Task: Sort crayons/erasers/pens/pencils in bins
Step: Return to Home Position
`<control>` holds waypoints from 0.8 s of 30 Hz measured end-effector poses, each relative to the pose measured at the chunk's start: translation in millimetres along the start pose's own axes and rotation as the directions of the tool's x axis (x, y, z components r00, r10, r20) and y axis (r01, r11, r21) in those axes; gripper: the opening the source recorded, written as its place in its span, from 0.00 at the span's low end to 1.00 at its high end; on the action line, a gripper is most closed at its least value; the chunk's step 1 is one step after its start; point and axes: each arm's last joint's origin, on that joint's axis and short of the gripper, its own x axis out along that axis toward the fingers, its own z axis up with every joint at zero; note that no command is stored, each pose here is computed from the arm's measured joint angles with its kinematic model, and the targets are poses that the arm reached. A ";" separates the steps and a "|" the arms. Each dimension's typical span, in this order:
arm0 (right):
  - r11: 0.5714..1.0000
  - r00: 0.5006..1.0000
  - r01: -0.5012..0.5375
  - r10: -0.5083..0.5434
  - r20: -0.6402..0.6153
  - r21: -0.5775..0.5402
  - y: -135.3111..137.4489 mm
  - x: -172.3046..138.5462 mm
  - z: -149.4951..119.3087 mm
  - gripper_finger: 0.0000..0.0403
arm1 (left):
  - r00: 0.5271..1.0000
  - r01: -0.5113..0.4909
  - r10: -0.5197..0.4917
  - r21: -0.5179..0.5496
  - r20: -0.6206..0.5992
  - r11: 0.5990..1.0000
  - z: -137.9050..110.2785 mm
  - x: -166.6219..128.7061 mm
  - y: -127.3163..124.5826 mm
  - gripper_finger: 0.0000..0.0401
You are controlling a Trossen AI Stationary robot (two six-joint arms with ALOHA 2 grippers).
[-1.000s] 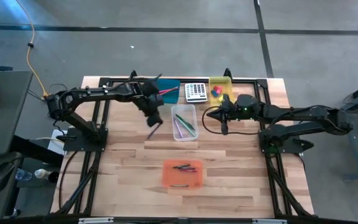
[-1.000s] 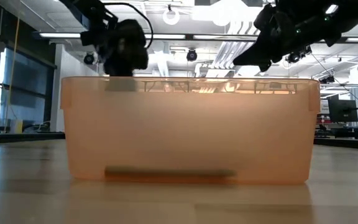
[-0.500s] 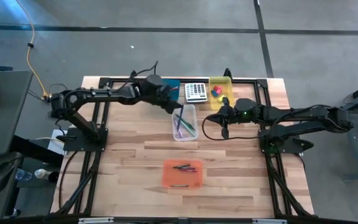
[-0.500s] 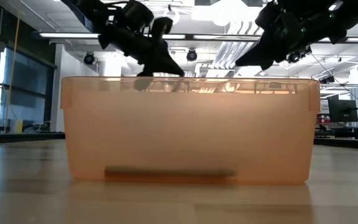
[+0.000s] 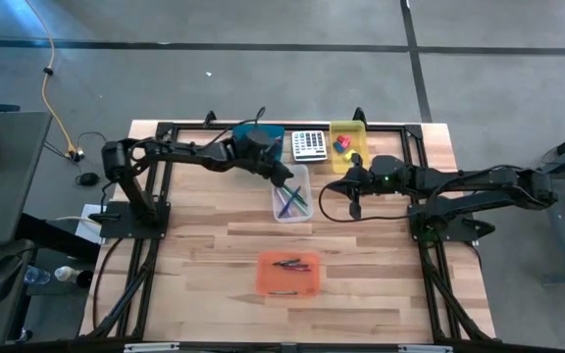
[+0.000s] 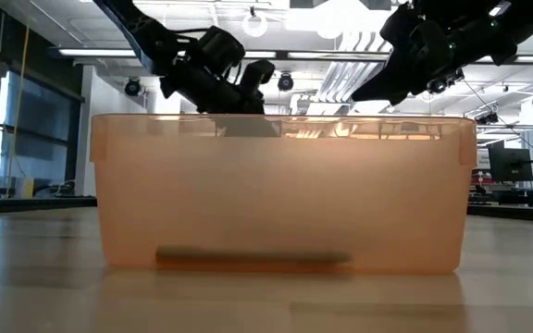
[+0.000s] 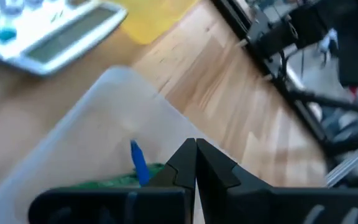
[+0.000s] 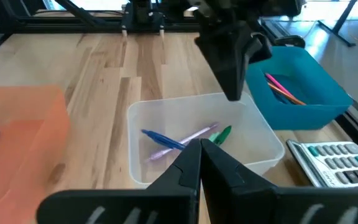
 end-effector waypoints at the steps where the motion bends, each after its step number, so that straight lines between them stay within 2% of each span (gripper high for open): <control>1: 1.000 1.000 0.005 -0.005 -0.002 0.000 -0.1 0.1 -0.1 0.00 | 1.000 0.002 -0.002 0.054 0.003 0.999 0.3 0.0 -0.2 0.00; 3: 1.000 1.000 0.009 -0.009 -0.003 0.000 -0.3 0.1 -0.3 0.00 | 1.000 0.004 -0.007 0.166 0.015 0.986 2.7 -3.9 -2.3 0.00; 5: 1.000 1.000 0.009 -0.009 -0.003 -0.001 -0.2 0.0 -0.2 0.00 | 0.999 0.012 -0.026 0.295 0.044 0.955 7.1 -11.9 -8.9 0.00; 8: 1.000 1.000 0.009 -0.009 0.000 -0.024 -0.3 0.1 0.1 0.00 | 0.996 0.027 -0.063 0.460 0.063 0.887 10.7 -25.8 -21.5 0.00; 12: 0.998 0.991 0.017 -0.009 0.132 -0.059 -2.0 1.2 -8.3 0.00 | 0.980 0.124 -0.191 0.614 0.045 0.779 1.3 -40.4 -35.9 0.00; 16: 0.996 0.965 -0.017 0.038 0.259 -0.084 -3.2 -2.1 -29.5 0.00 | 0.957 0.144 -0.278 0.691 0.086 0.708 -22.9 -48.6 -33.7 0.00; 21: 0.999 0.961 0.005 0.007 0.277 -0.042 -6.3 -14.9 -47.3 0.00 | 0.916 0.138 -0.370 0.745 0.154 0.653 -52.8 -60.9 -24.9 0.00; 24: 0.999 0.966 -0.031 0.029 0.257 0.004 -5.8 -26.1 -49.0 0.00 | 0.900 0.140 -0.402 0.760 0.170 0.635 -70.8 -70.5 -18.9 0.00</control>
